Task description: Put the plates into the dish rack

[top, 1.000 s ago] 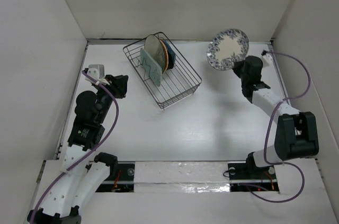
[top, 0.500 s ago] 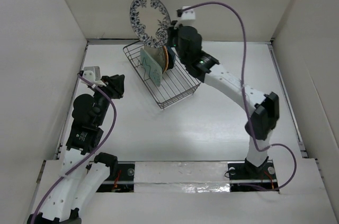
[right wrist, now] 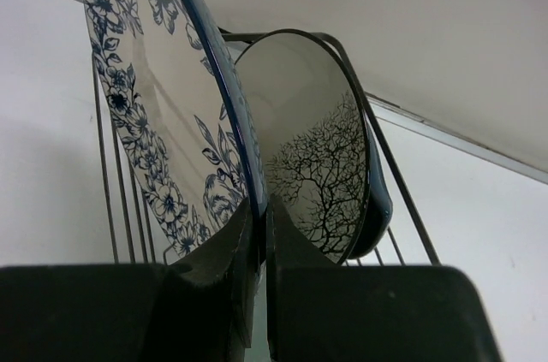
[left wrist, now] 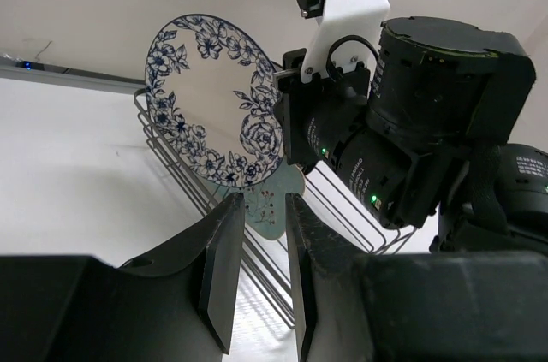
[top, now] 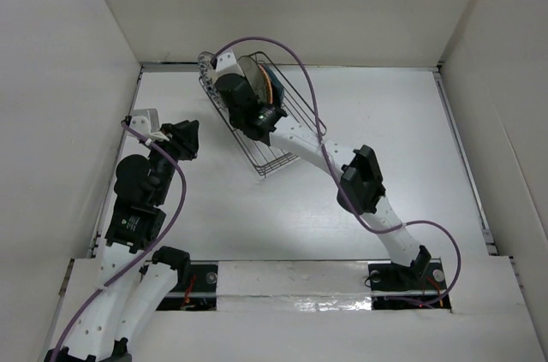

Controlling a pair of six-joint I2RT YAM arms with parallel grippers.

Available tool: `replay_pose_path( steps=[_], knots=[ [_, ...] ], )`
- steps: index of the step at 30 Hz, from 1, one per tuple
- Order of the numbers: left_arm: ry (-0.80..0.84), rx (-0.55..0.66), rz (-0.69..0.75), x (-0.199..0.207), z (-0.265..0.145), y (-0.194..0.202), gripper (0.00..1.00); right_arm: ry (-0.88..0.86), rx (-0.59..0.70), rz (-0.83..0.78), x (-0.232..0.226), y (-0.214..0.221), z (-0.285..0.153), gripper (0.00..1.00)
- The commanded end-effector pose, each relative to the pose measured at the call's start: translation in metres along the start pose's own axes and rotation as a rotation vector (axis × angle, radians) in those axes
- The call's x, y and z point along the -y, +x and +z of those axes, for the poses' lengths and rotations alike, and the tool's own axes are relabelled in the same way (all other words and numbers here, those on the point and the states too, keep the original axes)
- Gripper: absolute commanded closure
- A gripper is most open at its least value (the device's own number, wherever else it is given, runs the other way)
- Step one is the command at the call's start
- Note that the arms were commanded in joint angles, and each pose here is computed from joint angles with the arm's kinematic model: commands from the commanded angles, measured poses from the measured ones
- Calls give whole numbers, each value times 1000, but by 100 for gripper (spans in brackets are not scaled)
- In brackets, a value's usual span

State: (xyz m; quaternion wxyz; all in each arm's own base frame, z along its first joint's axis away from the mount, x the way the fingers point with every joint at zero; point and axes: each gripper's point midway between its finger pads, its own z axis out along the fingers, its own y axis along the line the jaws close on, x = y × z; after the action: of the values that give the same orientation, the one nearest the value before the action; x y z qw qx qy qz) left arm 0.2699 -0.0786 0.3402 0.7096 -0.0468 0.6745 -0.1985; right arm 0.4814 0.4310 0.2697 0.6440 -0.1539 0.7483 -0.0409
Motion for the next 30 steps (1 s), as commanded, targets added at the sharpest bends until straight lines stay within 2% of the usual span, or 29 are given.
replay_pose_path(
  steps=[1,11,24,30],
  knots=[
    [23,58,4,6,-1,-15,77,206,214,187,66,-103,-30,100],
    [31,52,1,7,0,-13,77,350,239,164,65,-92,-51,100],
    [34,51,0,8,0,-13,77,231,125,132,6,-23,-31,100],
    [29,46,-2,7,1,-11,76,161,91,190,-9,-5,-29,100]
  ],
)
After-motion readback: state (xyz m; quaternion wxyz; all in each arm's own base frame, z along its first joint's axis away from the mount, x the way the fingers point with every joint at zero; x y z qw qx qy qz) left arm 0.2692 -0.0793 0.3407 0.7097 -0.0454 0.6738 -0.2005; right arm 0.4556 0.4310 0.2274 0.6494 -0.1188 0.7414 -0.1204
